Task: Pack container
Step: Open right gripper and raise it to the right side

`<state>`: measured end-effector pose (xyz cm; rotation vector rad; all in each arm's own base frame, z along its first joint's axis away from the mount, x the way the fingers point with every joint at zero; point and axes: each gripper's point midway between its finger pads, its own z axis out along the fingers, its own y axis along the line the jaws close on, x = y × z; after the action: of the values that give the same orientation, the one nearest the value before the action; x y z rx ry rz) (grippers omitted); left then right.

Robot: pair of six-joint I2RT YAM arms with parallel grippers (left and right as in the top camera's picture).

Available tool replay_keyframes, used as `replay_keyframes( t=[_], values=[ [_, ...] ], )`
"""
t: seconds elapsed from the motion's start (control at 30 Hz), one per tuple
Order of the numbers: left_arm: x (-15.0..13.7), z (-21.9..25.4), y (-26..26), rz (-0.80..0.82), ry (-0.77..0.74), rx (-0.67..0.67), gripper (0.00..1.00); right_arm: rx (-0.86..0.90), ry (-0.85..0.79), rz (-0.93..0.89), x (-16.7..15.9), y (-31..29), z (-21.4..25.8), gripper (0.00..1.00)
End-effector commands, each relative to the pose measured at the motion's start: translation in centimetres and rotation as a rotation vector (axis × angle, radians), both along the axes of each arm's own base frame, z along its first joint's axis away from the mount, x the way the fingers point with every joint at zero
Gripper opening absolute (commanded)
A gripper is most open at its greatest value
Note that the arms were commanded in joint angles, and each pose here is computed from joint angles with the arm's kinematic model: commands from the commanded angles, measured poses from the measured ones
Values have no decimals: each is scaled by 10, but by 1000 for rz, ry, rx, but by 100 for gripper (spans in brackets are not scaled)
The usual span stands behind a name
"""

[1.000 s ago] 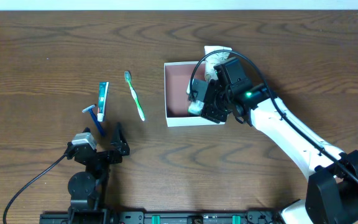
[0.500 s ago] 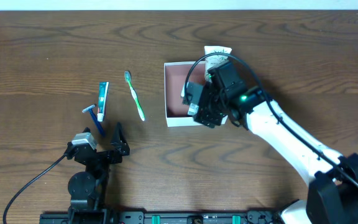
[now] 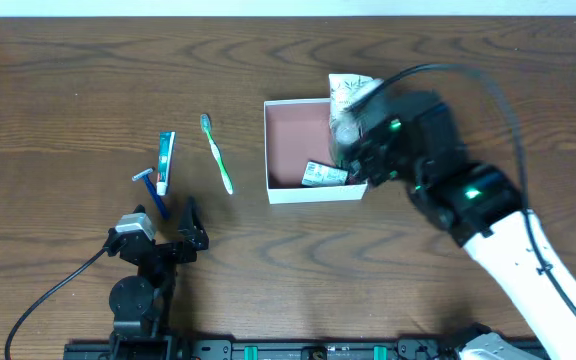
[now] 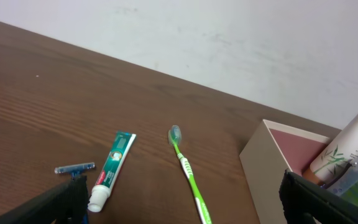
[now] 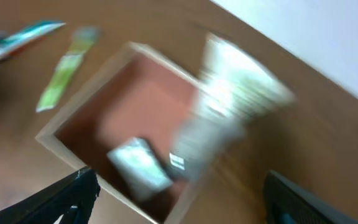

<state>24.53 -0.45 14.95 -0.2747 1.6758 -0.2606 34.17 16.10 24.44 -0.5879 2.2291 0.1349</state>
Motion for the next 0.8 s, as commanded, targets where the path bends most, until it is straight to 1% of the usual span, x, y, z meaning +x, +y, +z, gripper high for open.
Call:
replay_keyframes(
  t=[0.0, 0.03, 0.07, 0.1, 0.17, 0.23, 0.4, 0.57, 0.67, 0.77],
  values=[
    [-1, -18, 6, 29, 56, 15, 98, 73, 42, -474, 20, -77, -9, 86],
    [-1, -18, 6, 29, 56, 15, 98, 82, 63, -542, 21, -94, -14, 86],
    [-1, -18, 6, 30, 55, 15, 98, 92, 86, -616, 24, -114, -21, 94],
    [-1, -18, 7, 38, 55, 16, 98, 96, 100, -652, 25, -124, -25, 99],
    [-1, -17, 13, 71, 55, 21, 98, 95, 132, -736, 27, -148, -36, 99],
    [-1, -17, 13, 70, 55, 21, 98, 90, 165, -807, 30, -170, -50, 99],
    [-1, -17, 13, 70, 55, 21, 98, 72, 246, -908, 38, -205, -84, 99],
    [-1, -17, 14, 75, 55, 22, 98, 63, 332, -956, 39, -223, -116, 99],
    [-1, -17, 14, 75, 54, 22, 98, 66, 346, -967, 39, -228, -121, 99],
    [-1, -18, 13, 76, 54, -23, 98, 78, 342, -959, 41, -226, -120, 99]
  ],
)
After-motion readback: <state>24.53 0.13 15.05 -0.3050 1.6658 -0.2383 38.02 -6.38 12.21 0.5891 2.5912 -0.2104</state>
